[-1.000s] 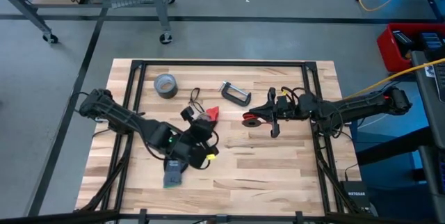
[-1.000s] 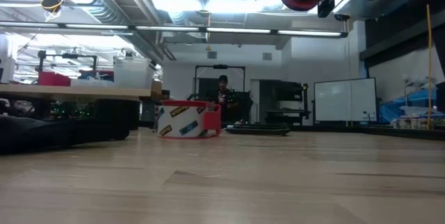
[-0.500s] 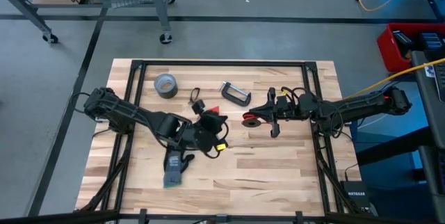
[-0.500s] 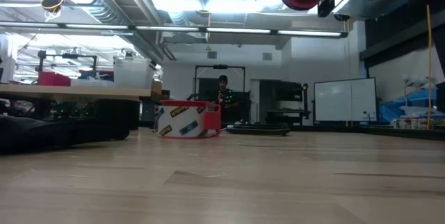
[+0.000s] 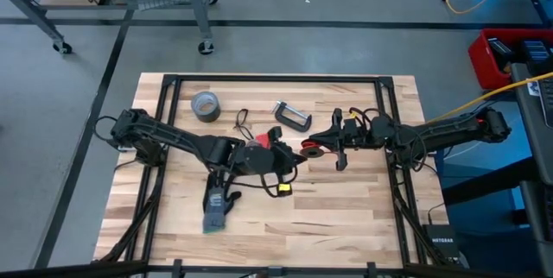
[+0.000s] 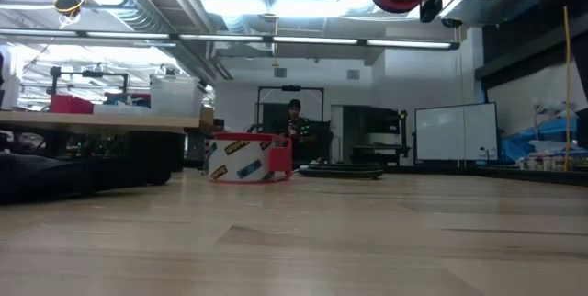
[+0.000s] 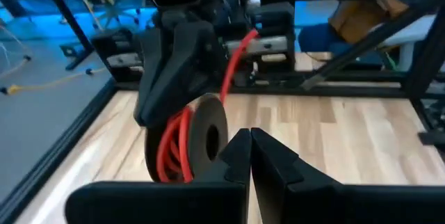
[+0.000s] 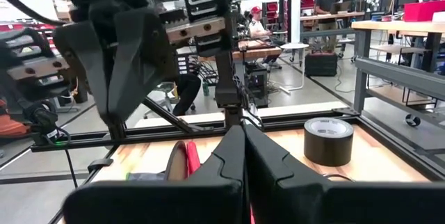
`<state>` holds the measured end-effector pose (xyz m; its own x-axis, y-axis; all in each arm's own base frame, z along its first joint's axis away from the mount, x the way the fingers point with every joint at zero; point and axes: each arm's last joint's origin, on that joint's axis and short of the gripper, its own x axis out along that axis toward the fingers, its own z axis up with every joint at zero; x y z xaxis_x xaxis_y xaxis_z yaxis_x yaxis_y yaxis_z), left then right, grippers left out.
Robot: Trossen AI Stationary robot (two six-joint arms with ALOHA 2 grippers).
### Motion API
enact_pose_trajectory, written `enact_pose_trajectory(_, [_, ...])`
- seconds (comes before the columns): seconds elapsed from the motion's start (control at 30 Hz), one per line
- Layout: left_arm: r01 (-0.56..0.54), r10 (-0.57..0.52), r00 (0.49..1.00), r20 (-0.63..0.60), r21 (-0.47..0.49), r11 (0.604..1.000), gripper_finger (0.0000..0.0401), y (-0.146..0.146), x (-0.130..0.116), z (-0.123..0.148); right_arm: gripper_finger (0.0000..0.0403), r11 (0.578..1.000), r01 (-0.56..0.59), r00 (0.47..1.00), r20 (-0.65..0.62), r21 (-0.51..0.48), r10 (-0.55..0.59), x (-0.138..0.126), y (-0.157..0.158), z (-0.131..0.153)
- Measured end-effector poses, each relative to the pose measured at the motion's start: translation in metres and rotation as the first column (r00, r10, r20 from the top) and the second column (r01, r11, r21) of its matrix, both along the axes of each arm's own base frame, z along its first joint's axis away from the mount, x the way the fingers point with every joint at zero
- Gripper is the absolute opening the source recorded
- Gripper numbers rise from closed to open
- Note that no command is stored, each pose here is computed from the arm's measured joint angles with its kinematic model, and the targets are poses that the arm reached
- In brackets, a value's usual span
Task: Coil cords
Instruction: Coil the red wire onto the spool
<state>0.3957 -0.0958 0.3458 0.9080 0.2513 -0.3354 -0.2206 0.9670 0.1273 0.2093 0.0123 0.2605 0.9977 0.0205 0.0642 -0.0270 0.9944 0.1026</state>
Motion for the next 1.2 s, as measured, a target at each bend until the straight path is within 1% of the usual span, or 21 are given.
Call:
enact_pose_trajectory(0.17, [-0.023, 0.023, 0.999, 0.046, 0.004, 1.0, 0.0004, 0.01, 0.007, 0.001, 0.0005, 1.0, 0.0, 1.0, 0.0, 0.005, 0.0, 0.0, 0.0, 0.0])
enact_pose_trajectory(0.27, [-0.014, 0.013, 1.0, 0.021, 0.039, 0.999, 0.0004, 0.013, 0.01, -0.003, 0.0005, 1.0, 0.0, 1.0, 0.001, 0.007, 0.0, 0.0, 0.0, 0.0])
enact_pose_trajectory(0.33, [-0.001, 0.001, 1.0, 0.002, 0.048, 0.999, 0.0012, 0.015, 0.012, -0.007, 0.0005, 1.0, 0.0, 1.0, 0.004, 0.007, 0.0, 0.0, 0.0, 0.0])
enact_pose_trajectory(0.4, [0.006, -0.006, 1.0, 0.002, 0.038, 0.999, 0.0031, 0.016, 0.016, -0.011, 0.0005, 1.0, -0.001, 1.0, 0.004, 0.008, 0.0, 0.0, 0.0, 0.0])
enact_pose_trajectory(0.47, [-0.003, 0.004, 1.0, -0.006, 0.032, 0.999, 0.0059, 0.017, 0.02, -0.016, 0.0005, 1.0, -0.001, 1.0, 0.003, 0.008, 0.001, 0.0, 0.0, 0.0])
enact_pose_trajectory(0.6, [0.001, -0.003, 0.999, 0.04, 0.045, 0.999, 0.0113, 0.017, 0.027, -0.018, 0.0005, 1.0, 0.004, 1.0, 0.001, 0.008, -0.004, 0.0, 0.0, 0.0])
enact_pose_trajectory(0.7, [0.009, -0.015, 0.995, 0.099, 0.065, 0.998, 0.0134, 0.017, 0.029, -0.012, 0.0005, 1.0, -0.001, 1.0, 0.002, 0.008, 0.001, 0.0, 0.0, 0.0])
enact_pose_trajectory(0.77, [0.009, -0.018, 0.991, 0.134, 0.065, 0.998, 0.0137, 0.016, 0.03, -0.008, 0.0005, 1.0, -0.002, 1.0, 0.003, 0.008, 0.002, 0.0, 0.0, 0.0])
enact_pose_trajectory(0.87, [0.02, -0.029, 0.99, 0.137, 0.068, 0.998, 0.0132, 0.016, 0.03, -0.008, 0.0005, 1.0, -0.002, 1.0, 0.004, 0.008, 0.002, 0.0, 0.0, 0.0])
enact_pose_trajectory(1.07, [0.111, -0.121, 0.98, 0.161, 0.067, 0.992, 0.0109, 0.013, 0.031, -0.005, 0.0005, 1.0, -0.002, 1.0, 0.009, 0.008, 0.002, 0.0, 0.0, 0.001])
enact_pose_trajectory(1.2, [0.132, -0.149, 0.973, 0.178, 0.107, 0.985, 0.0102, 0.011, 0.039, -0.012, 0.0005, 1.0, -0.002, 1.0, 0.012, 0.008, 0.002, 0.0, 0.0, 0.001])
